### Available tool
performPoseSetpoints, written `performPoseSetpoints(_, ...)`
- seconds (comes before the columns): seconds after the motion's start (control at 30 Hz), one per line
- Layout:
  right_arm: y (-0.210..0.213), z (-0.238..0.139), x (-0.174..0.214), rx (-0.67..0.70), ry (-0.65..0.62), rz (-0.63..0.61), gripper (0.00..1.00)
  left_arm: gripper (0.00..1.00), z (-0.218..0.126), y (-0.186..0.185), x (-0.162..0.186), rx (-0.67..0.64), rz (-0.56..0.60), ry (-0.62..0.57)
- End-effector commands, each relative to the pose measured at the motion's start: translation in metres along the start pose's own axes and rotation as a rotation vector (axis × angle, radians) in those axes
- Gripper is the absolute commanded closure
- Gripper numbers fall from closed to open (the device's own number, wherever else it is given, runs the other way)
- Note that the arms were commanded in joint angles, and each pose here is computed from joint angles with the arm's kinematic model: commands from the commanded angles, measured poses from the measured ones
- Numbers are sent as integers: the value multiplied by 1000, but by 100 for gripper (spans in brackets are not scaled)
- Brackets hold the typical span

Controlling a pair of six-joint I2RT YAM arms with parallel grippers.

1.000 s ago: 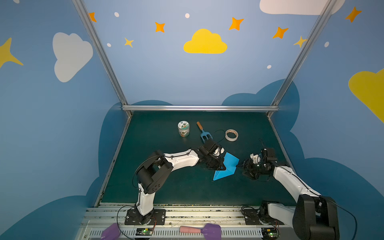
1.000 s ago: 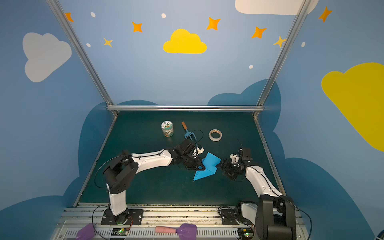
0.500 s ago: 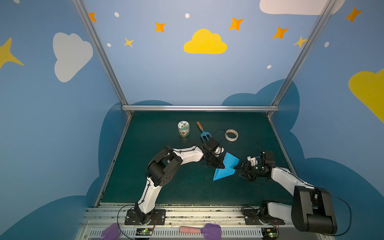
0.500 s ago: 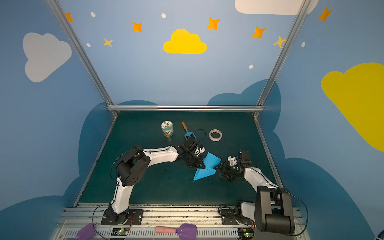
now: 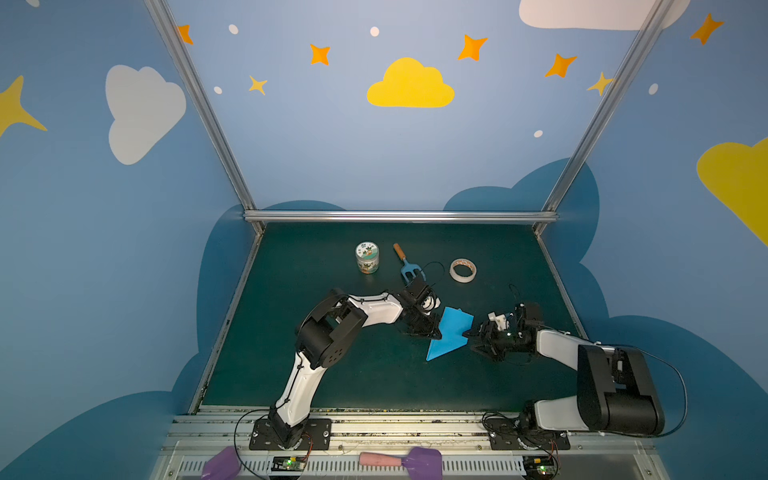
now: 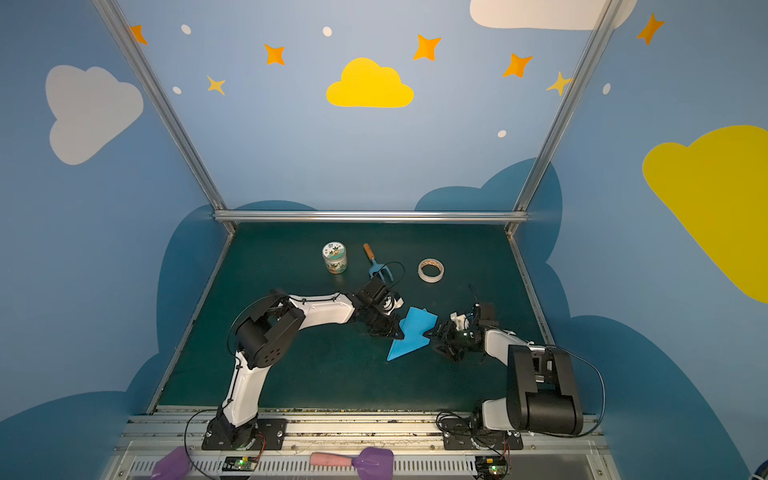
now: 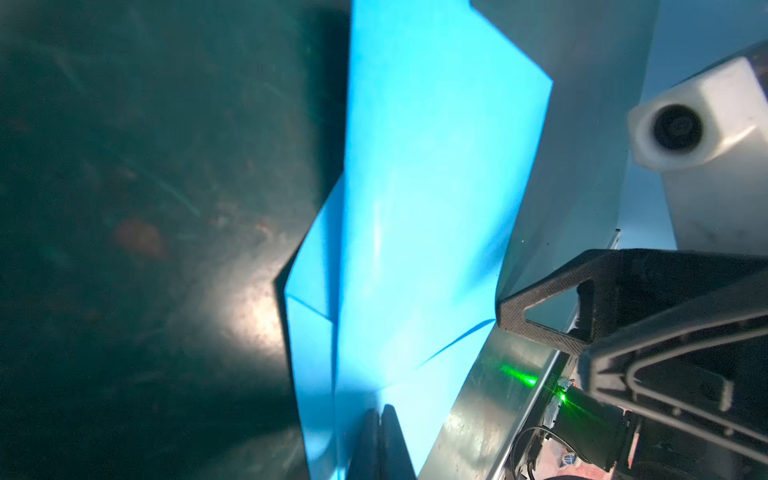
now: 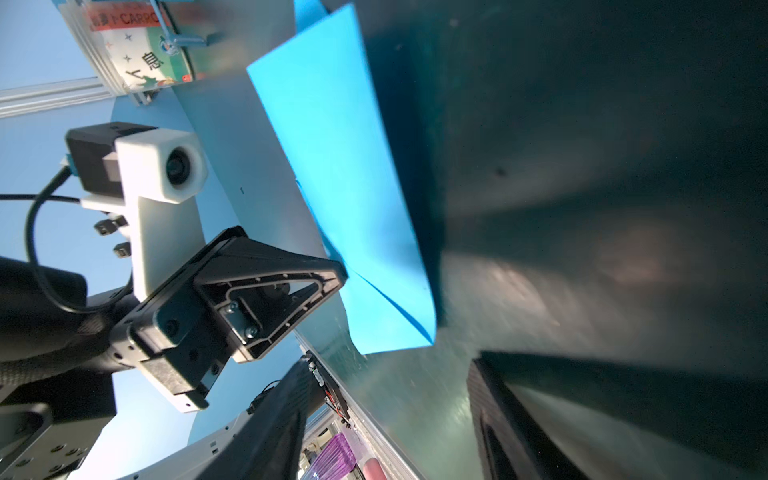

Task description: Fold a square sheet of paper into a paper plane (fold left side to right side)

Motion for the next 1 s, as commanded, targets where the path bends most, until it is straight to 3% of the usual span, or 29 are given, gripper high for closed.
performPoseSetpoints(0.0, -8, 8, 1, 35, 1, 8, 37, 96, 7, 26, 5, -58, -23, 10)
performPoseSetpoints(0.23, -13, 17, -3, 49, 3, 14, 42, 96, 4, 30, 4, -55, -29, 8)
performPoseSetpoints(0.33, -13, 18, -5, 53, -3, 12, 60, 96, 2, 29, 3, -54, -20, 2)
performPoseSetpoints(0.5, -8, 14, -8, 53, -2, -10, 100, 96, -15, 17, -4, -35, 26, -30)
performPoseSetpoints(0.6, -2, 13, -6, 56, 7, -27, 100, 95, -31, 7, -4, -17, 62, -72)
performPoseSetpoints(0.67, 2, 13, -2, 64, 12, -38, 100, 87, -44, 1, -3, -6, 83, -115)
performPoseSetpoints(0.87, 17, 15, 15, 96, 6, -65, 100, 49, -82, -6, 13, -60, 179, -274)
performPoseSetpoints(0.97, 25, 16, 22, 124, -9, -70, 100, 39, -93, -6, 29, -122, 258, -331)
Point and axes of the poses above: each gripper's point midway between its finger pads, its own z axis out along the fingers, its own y axis along the line the jaws close on, x = y × z, the point moved 2 cm from there along -z, back along the fingers, and after that the axes turned 12 degrees about -z, right-handed, at the moved point
